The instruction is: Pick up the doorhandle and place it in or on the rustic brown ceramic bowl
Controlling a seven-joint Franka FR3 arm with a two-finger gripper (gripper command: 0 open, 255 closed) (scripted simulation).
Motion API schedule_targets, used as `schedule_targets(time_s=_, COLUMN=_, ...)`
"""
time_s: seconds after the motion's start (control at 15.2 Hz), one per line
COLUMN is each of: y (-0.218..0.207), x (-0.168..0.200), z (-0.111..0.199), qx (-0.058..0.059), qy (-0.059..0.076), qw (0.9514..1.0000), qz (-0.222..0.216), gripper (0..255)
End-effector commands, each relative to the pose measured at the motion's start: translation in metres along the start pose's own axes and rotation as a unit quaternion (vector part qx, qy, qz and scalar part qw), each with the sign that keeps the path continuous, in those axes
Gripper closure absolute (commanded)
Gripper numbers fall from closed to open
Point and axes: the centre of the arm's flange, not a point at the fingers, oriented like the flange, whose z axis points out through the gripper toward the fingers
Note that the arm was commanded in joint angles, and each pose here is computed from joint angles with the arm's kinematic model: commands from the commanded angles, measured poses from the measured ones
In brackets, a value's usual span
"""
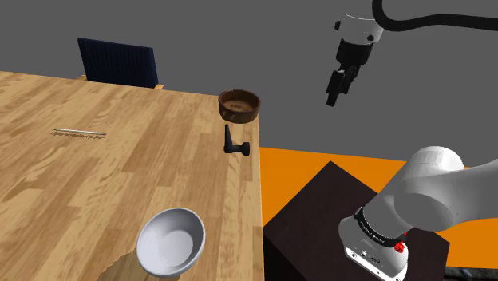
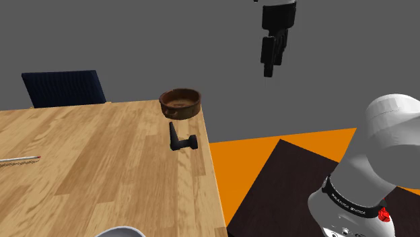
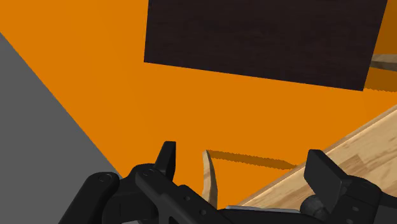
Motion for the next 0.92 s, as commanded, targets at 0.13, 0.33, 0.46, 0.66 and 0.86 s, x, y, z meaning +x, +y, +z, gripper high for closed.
schedule_targets(time_s=0.13, y=-0.016, x=0.014, z=0.014, qx=0.003, qy=0.005, qw=1.0, qz=0.008, gripper=0)
schedule_targets(time_s=0.33, y=-0.039, x=0.035, z=0.034, qx=0.009, qy=0.011, qw=0.9997, qz=0.02, gripper=0)
schedule_targets(time_s=0.46, y=-0.054, x=0.049, z=0.048, qx=0.012, qy=0.016, qw=0.9994, qz=0.029, gripper=0)
schedule_targets(time_s=0.66, y=-0.077, x=0.072, z=0.067, qx=0.017, qy=0.023, qw=0.9988, qz=0.041, gripper=0)
schedule_targets(time_s=0.86, y=-0.099, x=0.095, z=0.086, qx=0.023, qy=0.029, qw=0.9979, qz=0.053, gripper=0)
